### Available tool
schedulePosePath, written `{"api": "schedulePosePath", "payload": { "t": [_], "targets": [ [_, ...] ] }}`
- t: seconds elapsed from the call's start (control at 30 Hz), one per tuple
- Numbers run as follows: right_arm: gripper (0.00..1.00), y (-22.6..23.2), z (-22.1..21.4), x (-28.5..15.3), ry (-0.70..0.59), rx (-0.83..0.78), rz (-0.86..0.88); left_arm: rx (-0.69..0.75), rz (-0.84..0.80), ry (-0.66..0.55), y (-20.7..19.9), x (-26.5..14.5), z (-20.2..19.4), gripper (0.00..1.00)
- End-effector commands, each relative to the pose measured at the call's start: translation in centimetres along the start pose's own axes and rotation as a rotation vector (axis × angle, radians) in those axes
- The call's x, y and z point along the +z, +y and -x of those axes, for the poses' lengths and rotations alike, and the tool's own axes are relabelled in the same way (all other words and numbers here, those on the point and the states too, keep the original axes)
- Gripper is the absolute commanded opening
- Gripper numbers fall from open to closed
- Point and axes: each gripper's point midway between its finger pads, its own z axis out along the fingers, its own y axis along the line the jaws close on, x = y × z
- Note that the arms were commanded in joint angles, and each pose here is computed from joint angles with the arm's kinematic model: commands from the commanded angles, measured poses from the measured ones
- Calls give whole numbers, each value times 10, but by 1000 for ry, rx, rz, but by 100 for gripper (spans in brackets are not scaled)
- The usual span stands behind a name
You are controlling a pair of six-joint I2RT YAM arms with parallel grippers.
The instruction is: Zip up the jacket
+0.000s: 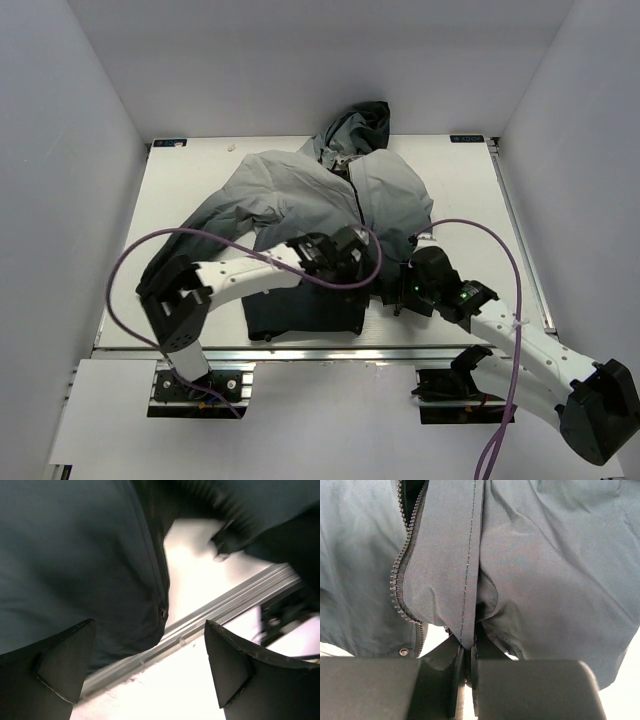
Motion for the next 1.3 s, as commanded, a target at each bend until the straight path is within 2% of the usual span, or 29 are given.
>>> {"api": "schedulePosePath", "payload": {
  "t": [0.0, 0.17, 0.27, 0.3, 0.37, 0.73, 0.83, 0.93, 1.2, 1.27],
  "targets": [
    [0, 0, 5, -3, -30, 24, 6, -63, 22, 25, -6, 7, -13, 98],
    [0, -3, 7, -7, -75, 53, 4, -42, 28, 43, -14, 28, -22, 98],
    [0, -5, 7, -8, -92, 75, -5, -51, 142, 68, -2, 42, -30, 97],
    [0, -6, 7, -8, -92, 89, -8, -74, 229, 110, 14, 48, -41, 96],
    [0, -5, 8, -9, -103, 103, -4, -79, 266, 131, 19, 51, -47, 92],
    [0, -9, 0, -6, -104, 154, -9, -70, 400, 142, 30, 44, -66, 89],
    [0, -10, -2, -4, -97, 152, -15, -47, 410, 119, 23, 33, -65, 90],
    [0, -10, -4, -4, -89, 149, -12, -30, 375, 78, 13, 26, -58, 94],
    [0, -9, -7, -5, -92, 149, 4, 18, 389, 107, 12, 44, -61, 95],
    [0, -10, -8, -5, -89, 151, 0, 23, 395, 109, 13, 46, -60, 92]
  ]
}}
